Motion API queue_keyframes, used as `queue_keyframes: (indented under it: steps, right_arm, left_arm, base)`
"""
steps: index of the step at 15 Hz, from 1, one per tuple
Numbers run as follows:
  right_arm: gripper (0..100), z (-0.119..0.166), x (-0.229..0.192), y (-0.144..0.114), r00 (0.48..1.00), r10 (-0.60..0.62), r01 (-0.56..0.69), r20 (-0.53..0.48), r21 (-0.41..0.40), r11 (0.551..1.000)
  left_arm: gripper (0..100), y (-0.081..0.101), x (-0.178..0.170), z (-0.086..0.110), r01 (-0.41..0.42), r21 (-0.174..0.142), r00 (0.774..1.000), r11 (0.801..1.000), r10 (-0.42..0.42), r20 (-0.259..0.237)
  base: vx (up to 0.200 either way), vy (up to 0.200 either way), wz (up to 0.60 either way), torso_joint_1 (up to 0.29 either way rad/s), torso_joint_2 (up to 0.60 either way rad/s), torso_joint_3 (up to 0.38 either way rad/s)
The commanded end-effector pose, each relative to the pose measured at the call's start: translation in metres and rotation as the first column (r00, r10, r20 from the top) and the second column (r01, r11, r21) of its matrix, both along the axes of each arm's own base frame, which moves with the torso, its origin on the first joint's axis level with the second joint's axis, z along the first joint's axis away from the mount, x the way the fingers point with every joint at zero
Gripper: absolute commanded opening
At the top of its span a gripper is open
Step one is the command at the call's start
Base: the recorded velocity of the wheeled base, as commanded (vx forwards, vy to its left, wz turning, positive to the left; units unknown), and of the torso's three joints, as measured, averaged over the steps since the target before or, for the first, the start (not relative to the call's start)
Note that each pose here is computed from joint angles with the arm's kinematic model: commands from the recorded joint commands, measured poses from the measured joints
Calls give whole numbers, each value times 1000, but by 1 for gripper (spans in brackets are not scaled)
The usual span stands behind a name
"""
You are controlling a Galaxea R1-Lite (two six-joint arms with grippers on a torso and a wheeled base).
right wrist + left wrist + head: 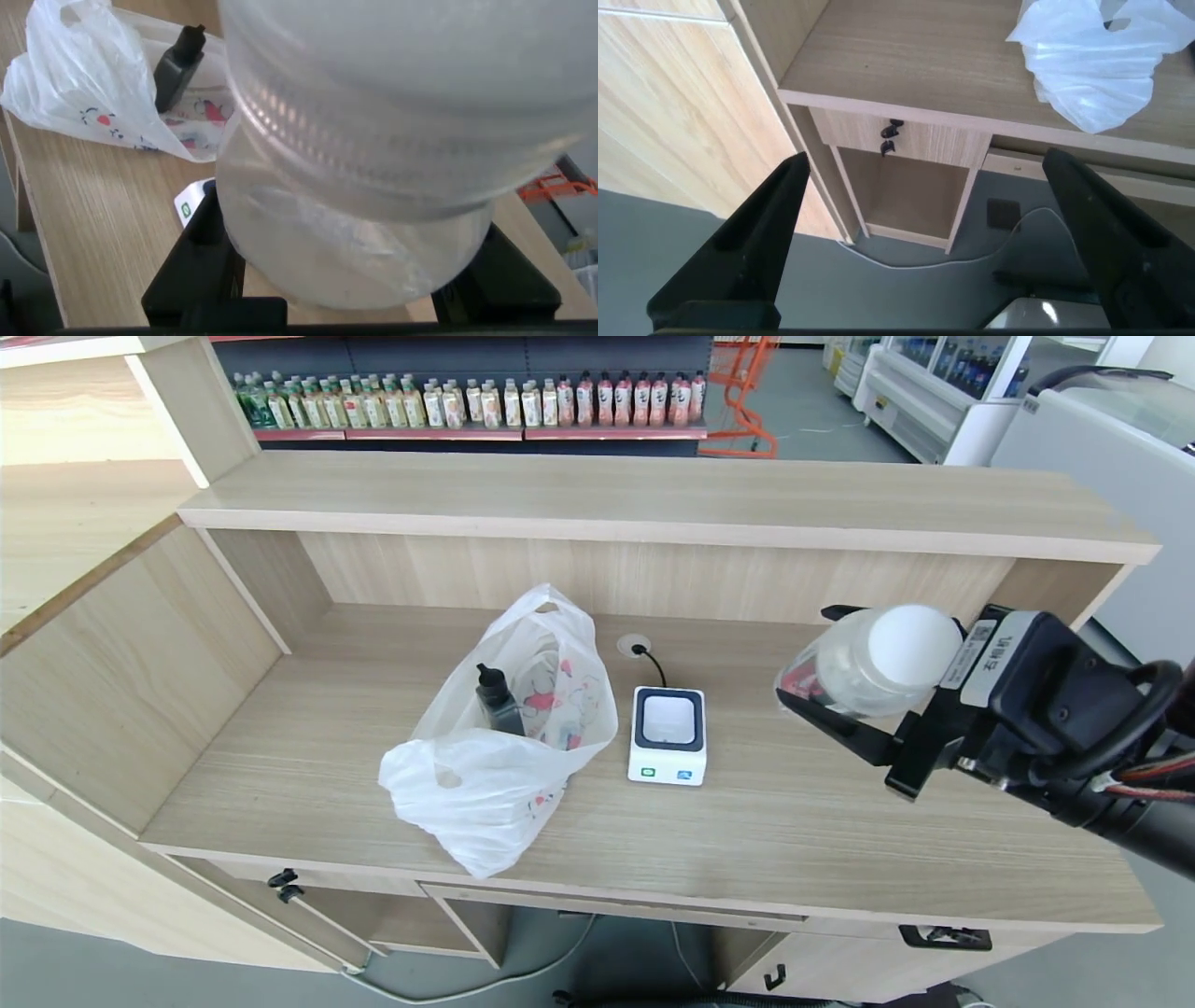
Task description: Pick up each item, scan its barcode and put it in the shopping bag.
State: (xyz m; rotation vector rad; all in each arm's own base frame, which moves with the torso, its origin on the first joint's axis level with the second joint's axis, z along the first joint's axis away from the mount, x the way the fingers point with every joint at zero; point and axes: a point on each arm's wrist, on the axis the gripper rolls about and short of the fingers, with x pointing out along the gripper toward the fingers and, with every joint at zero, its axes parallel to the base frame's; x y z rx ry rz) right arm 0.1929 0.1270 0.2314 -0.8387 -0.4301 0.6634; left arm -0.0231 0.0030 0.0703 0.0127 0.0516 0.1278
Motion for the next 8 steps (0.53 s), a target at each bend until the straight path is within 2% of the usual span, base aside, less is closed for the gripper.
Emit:
queue_keyframes:
  steps: [1,3,5,8]
  right_arm:
    - [0,-7,9,1,1000,-2,1,-22,-13,1000]
    - [0,-10,13,4,1000,19,-19,-19,-8,1000]
    - [0,-12,15,6,999,48,-48,-27,4,999]
    - [0,-16,24,-4,997,68,-68,-41,-1,998]
  left_arm:
    - [100,0,0,0,-1,0,1000,1000,1,0]
    - [100,0,0,0,1,7,1000,1000,-1,-1]
    - [100,0,0,0,1,9,1000,1000,-1,-1]
    - [100,0,0,0,1,9,1000,1000,-1,-1]
  base:
    - [0,0,0,0,0,0]
    - [0,0,0,0,0,0]
    - [200,0,0,0,2,5]
    - [200,0,0,-4,-4,5]
